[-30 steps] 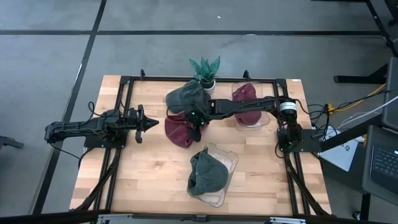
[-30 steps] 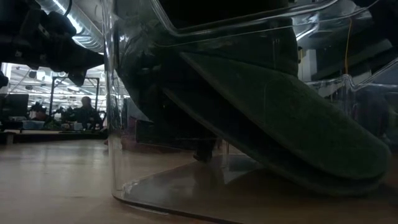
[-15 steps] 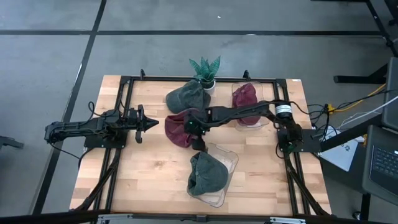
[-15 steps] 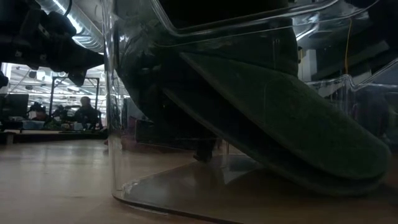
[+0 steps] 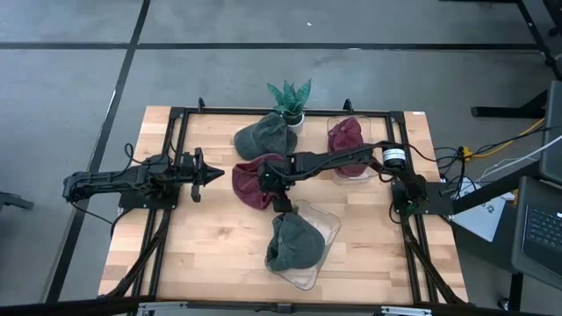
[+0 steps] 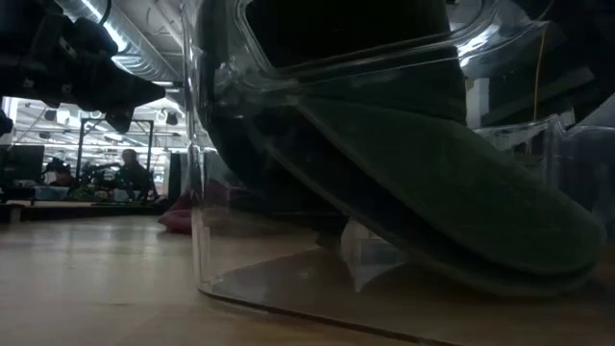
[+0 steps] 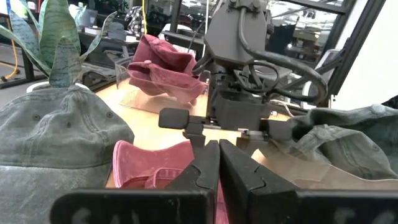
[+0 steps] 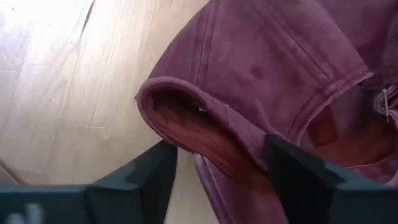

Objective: Pick & Place hat
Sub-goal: Put the red cap into the top transparent bin

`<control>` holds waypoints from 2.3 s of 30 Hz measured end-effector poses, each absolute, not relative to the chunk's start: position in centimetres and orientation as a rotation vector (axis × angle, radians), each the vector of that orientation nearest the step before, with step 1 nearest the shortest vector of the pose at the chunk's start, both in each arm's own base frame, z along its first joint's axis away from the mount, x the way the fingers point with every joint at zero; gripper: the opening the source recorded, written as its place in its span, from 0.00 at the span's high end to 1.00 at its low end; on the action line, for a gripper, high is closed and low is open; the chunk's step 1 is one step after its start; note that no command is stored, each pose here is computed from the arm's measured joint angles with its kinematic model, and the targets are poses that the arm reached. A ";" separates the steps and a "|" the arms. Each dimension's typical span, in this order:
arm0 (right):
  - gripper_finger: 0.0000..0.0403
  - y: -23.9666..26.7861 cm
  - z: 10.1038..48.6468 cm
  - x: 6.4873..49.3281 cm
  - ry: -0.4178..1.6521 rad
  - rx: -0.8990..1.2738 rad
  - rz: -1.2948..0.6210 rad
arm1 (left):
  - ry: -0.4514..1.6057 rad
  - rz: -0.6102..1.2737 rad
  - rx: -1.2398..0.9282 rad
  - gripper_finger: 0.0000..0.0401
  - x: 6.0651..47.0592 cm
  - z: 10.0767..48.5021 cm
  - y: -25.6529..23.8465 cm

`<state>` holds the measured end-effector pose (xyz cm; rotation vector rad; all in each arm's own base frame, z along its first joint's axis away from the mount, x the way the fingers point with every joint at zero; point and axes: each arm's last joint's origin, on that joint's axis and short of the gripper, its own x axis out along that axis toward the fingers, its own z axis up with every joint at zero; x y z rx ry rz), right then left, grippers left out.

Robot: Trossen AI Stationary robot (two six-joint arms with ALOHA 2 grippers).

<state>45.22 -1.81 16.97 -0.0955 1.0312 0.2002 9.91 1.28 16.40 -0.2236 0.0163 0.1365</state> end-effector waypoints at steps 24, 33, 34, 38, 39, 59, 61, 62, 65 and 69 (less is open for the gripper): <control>0.96 -2.7 23.7 46.8 0.938 0.149 0.353 | 0.016 0.136 -0.224 0.98 9.9 16.4 1.3; 0.96 -5.7 28.9 47.2 0.771 0.412 0.528 | 0.016 0.136 -0.224 0.98 9.9 16.4 1.3; 0.96 -5.9 29.4 47.2 0.757 0.427 0.540 | 0.017 0.136 -0.223 0.98 9.9 16.4 1.3; 0.96 -6.7 31.0 47.1 0.708 0.450 0.581 | 0.016 0.136 -0.224 0.97 9.9 16.4 1.3; 0.96 -6.8 31.3 47.0 0.698 0.454 0.592 | 0.017 0.136 -0.224 0.98 9.9 16.4 1.3; 0.96 -7.8 31.0 47.1 0.626 0.731 0.800 | 0.016 0.136 -0.223 0.98 9.9 16.4 1.3; 0.96 -8.0 31.3 47.0 0.621 0.734 0.817 | 0.016 0.137 -0.223 0.98 9.9 16.4 1.3; 0.96 -8.0 31.6 46.7 0.623 0.738 0.822 | 0.016 0.136 -0.224 0.98 9.9 16.4 1.3; 0.96 -8.2 32.8 45.6 0.623 0.720 0.821 | 0.016 0.137 -0.224 0.99 9.9 16.4 1.3; 0.96 -8.7 34.4 43.3 0.643 0.665 0.771 | 0.016 0.137 -0.224 0.98 9.9 16.4 1.3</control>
